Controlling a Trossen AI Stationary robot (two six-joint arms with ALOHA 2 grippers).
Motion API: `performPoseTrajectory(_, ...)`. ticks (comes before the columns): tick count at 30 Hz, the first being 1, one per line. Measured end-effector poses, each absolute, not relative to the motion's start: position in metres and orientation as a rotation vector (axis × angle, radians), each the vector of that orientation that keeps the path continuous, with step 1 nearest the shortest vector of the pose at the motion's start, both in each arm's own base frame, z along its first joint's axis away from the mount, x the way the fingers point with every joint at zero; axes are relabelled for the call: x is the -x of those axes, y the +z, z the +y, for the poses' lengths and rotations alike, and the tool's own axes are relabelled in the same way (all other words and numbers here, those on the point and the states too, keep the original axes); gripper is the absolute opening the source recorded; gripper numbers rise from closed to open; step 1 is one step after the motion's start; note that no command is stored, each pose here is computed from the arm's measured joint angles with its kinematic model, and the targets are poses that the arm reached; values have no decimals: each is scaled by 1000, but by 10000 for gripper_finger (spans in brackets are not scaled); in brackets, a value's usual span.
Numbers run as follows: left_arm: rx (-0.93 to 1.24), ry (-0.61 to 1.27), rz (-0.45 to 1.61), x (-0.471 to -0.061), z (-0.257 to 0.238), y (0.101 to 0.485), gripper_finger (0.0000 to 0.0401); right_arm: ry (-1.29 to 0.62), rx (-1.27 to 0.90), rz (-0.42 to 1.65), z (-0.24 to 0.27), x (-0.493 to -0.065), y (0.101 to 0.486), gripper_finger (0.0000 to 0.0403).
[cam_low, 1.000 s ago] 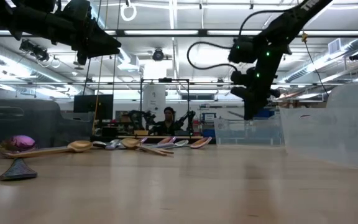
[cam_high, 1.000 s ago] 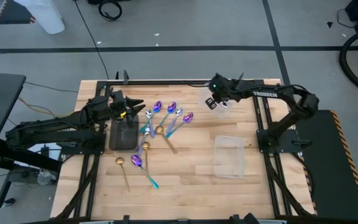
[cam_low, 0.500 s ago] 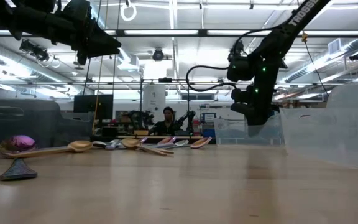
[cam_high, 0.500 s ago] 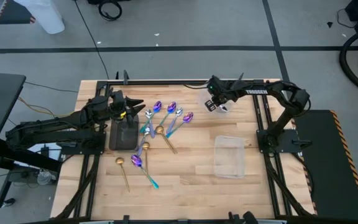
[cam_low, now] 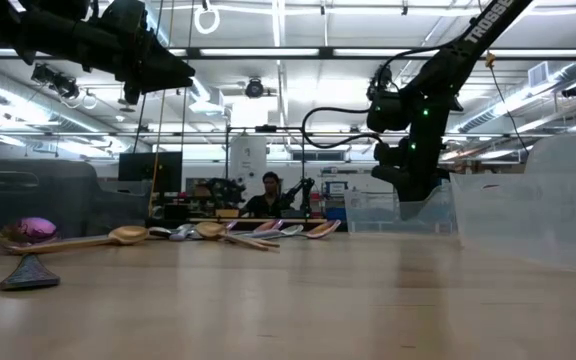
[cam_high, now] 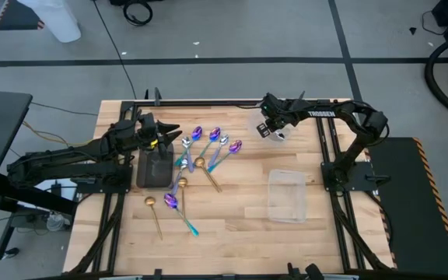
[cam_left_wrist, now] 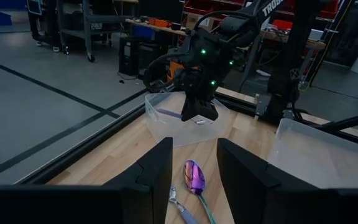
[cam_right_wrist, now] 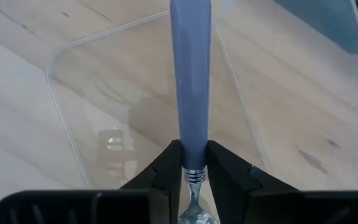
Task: Sort silverware by color (type)
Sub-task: Put the purple spoon into the top transparent bin, then put the blue spoon into the black bin
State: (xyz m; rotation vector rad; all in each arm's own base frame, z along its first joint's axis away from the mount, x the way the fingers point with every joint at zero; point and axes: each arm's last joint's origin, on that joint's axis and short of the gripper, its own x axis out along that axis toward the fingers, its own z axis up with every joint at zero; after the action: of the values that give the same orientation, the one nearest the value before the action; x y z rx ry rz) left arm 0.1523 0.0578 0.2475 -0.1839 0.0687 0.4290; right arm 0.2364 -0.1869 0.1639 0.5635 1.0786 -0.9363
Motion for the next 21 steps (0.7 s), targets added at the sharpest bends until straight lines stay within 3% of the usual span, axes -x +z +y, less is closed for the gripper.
performPoseTrajectory(11,184,429,69,-152,58,248,135,-884,-587,1062,-184,-236,174,142)
performPoseTrajectory(21,177,429,71,-152,58,248,135,-816,-434,979,-159,-268,219,151)
